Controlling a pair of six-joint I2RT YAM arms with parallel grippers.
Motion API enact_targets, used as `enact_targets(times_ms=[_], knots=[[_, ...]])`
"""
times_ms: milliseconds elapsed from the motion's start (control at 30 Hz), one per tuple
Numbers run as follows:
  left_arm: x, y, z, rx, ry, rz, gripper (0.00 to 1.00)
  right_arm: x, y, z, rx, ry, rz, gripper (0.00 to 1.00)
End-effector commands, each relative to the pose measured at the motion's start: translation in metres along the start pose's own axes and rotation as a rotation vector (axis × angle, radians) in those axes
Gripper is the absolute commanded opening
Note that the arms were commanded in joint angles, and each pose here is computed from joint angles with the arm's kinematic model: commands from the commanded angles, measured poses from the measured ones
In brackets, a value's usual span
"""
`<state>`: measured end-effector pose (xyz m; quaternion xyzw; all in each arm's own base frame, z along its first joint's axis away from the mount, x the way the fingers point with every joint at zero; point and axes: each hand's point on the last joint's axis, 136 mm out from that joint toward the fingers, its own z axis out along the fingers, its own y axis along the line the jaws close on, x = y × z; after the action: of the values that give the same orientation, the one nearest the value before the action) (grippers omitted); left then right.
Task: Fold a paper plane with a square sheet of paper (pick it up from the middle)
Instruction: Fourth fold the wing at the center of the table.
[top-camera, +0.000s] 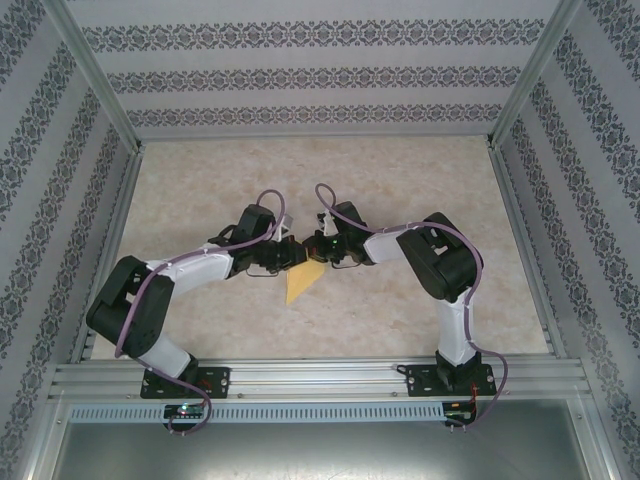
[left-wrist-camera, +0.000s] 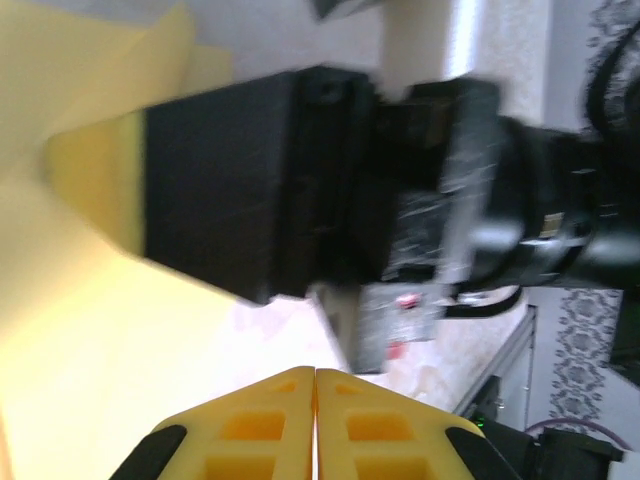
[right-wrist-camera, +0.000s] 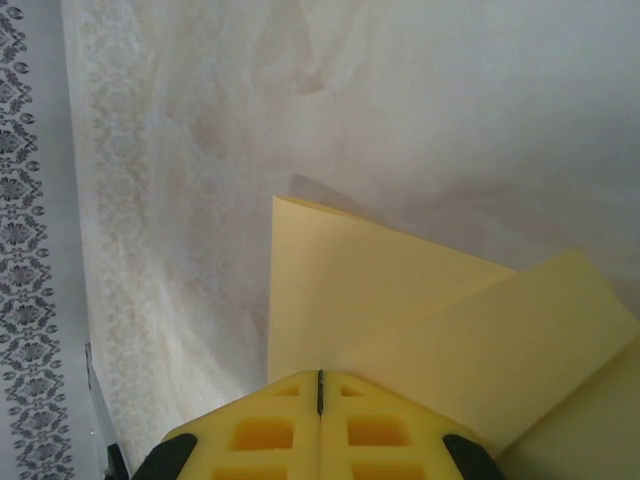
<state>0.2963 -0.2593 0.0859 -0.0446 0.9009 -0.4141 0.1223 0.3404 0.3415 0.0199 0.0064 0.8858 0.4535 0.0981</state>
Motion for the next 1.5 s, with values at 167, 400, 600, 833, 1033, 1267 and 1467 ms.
enact_targets(times_ms=[167, 400, 600, 833, 1033, 1267, 1467], knots=[[0.027, 0.045, -0.019, -0.174, -0.02, -0.063, 0.06, 0.025, -0.036, 0.007, 0.121, 0.043, 0.061, 0.03], [0.018, 0.035, 0.004, -0.106, 0.025, -0.072, 0.07, 0.025, -0.035, 0.007, 0.123, 0.041, 0.057, 0.03], [0.015, 0.034, 0.022, -0.08, 0.066, -0.079, 0.08, 0.026, -0.036, 0.01, 0.123, 0.046, 0.059, 0.03], [0.008, 0.029, 0.023, -0.086, 0.05, -0.044, 0.1, 0.028, -0.037, 0.011, 0.125, 0.05, 0.061, 0.04], [0.009, 0.045, 0.035, -0.145, 0.087, -0.052, 0.1, 0.028, -0.038, 0.012, 0.126, 0.052, 0.063, 0.03], [0.037, 0.072, 0.038, -0.223, 0.164, -0.078, 0.09, 0.029, -0.04, 0.011, 0.132, 0.051, 0.066, 0.04], [0.073, 0.084, 0.02, -0.234, 0.244, -0.101, 0.1, 0.028, -0.042, 0.01, 0.139, 0.046, 0.068, 0.04]])
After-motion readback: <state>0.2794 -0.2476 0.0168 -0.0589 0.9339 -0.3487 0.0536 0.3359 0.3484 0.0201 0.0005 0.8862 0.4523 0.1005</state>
